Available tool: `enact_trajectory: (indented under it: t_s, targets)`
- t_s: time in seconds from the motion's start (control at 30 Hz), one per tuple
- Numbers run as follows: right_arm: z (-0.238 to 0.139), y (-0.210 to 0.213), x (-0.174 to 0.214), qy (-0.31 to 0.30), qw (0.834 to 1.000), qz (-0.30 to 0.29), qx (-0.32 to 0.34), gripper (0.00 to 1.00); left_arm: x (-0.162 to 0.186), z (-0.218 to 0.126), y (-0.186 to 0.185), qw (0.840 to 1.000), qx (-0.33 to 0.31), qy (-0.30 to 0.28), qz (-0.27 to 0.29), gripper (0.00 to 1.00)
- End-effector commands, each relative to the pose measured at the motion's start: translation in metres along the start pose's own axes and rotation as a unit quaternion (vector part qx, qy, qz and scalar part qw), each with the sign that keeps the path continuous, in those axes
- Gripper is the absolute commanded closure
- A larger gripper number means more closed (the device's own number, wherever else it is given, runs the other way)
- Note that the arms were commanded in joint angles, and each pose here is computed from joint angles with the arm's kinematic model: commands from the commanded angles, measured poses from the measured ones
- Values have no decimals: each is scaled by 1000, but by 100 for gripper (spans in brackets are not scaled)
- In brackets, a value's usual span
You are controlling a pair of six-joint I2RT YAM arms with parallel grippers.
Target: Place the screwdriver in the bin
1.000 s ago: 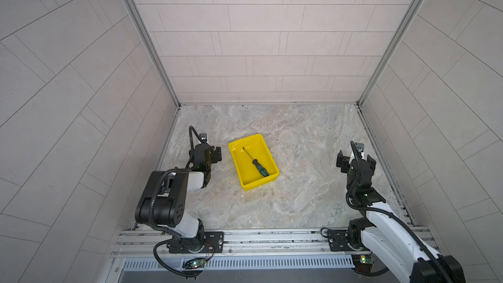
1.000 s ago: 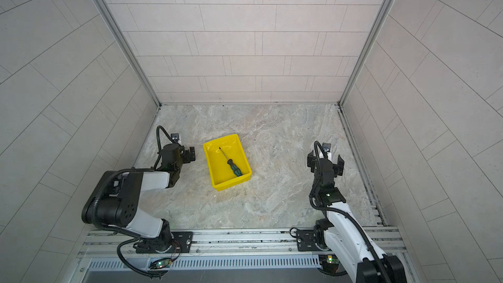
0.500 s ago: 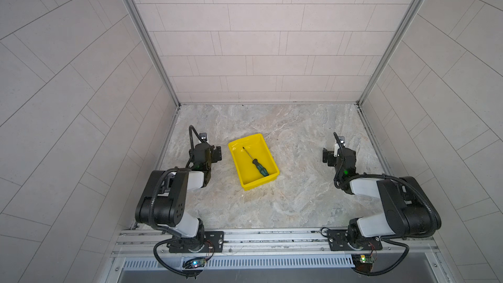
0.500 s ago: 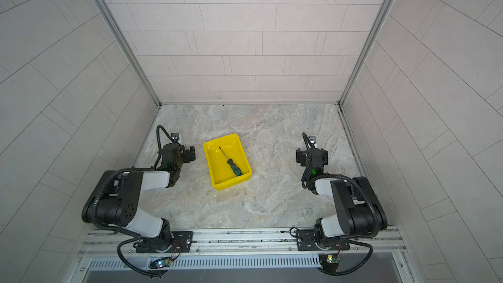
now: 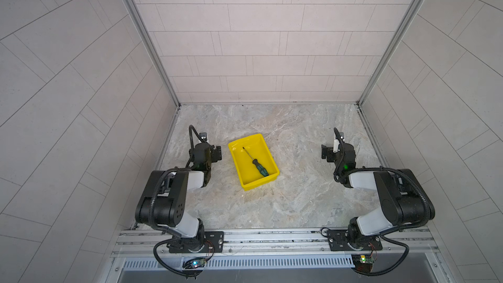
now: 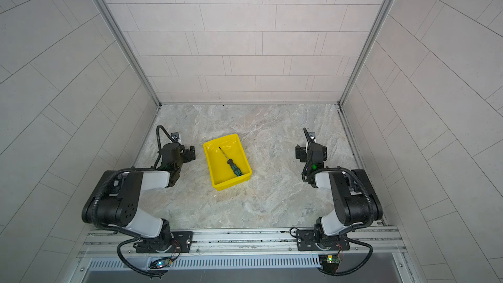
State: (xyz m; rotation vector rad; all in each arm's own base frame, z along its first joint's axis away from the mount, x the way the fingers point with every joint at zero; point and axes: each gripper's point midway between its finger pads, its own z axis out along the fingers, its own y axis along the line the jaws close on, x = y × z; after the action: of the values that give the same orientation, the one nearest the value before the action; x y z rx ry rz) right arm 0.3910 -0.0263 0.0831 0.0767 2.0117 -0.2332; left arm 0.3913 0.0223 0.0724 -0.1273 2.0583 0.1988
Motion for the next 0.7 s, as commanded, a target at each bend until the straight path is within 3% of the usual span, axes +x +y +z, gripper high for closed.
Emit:
enact_trajectory:
  t_s: [0.0,0.67]
  targets:
    - [-1,1,-4,-3,1000,-1,-3,0,-11,1,2,1000,-3,-14,-2,0]
    - [-1,1,-3,-3,1000,-1,-2,0,-11,0,3,1000,-5,-15,-3,0]
